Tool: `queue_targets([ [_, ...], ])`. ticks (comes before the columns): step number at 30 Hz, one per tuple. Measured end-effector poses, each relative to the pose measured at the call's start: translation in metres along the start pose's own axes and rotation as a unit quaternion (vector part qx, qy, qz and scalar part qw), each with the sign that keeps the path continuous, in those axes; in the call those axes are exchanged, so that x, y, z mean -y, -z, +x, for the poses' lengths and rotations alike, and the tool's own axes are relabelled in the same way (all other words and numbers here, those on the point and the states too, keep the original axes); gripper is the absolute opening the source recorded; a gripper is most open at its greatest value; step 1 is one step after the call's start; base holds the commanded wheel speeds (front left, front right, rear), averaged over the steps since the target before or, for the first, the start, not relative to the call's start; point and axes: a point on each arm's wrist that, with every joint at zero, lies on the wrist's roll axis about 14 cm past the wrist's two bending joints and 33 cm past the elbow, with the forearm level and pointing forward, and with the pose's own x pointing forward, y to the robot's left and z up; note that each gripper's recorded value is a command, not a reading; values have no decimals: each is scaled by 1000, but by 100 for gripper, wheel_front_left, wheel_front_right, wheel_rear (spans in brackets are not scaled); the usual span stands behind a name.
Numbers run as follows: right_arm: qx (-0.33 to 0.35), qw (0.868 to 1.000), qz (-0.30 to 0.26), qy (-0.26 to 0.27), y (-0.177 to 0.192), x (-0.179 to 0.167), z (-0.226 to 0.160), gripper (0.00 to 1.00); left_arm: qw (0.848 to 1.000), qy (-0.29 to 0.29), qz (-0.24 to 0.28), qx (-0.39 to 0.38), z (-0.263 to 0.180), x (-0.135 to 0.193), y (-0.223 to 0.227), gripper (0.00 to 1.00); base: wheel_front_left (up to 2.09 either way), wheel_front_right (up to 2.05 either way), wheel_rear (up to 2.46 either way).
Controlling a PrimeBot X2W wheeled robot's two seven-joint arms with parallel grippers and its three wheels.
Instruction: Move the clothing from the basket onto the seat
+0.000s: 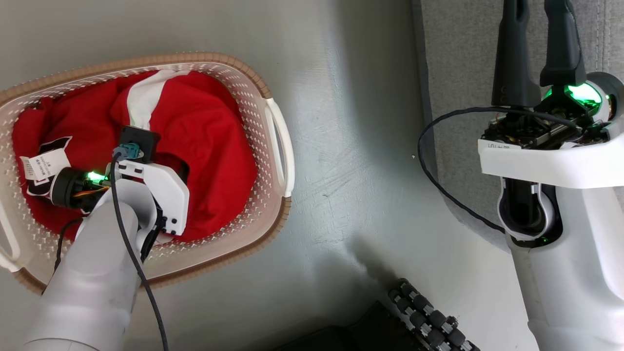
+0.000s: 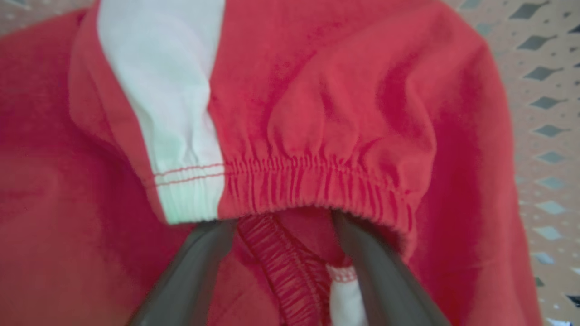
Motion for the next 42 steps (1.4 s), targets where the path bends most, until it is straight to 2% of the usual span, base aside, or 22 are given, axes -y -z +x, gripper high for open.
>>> queue_targets([
  [7, -1, 1000, 0, 4, -1, 3, -2, 100, 998, 6, 11, -57, 1, 5, 24, 100, 0, 0, 0],
  [15, -1, 1000, -2, 8, -3, 6, -3, 100, 1000, -6, 14, -25, 6, -6, 1, 100, 0, 0, 0],
  [21, -1, 1000, -3, 9, -3, 7, -3, 100, 999, -1, 17, -39, 7, -1, 7, 100, 0, 0, 0],
  [22, -1, 1000, -4, 9, -3, 7, -3, 100, 999, 0, 17, -40, 7, 1, 7, 82, 0, 0, 0],
  [23, -1, 1000, -4, 9, -3, 7, -3, 100, 999, 0, 17, -41, 7, 1, 8, 49, 0, 0, 0],
  [24, 0, 1000, -4, 9, -4, 7, -3, 100, 999, 0, 17, -43, 7, 1, 8, 27, 0, 0, 0],
  [25, 0, 1000, -4, 10, -4, 7, -3, 100, 999, 0, 17, -44, 7, 1, 9, 0, 0, 0, 0],
  [35, 10, 1000, -1, 6, -12, 5, 0, 100, 999, -1, 21, -44, 5, 1, 8, 0, 0, 0, 0],
  [42, 19, 1000, 0, 4, -18, 3, 2, 100, 1000, 2, 18, -10, 2, 4, -6, 0, 0, 0, 0],
])
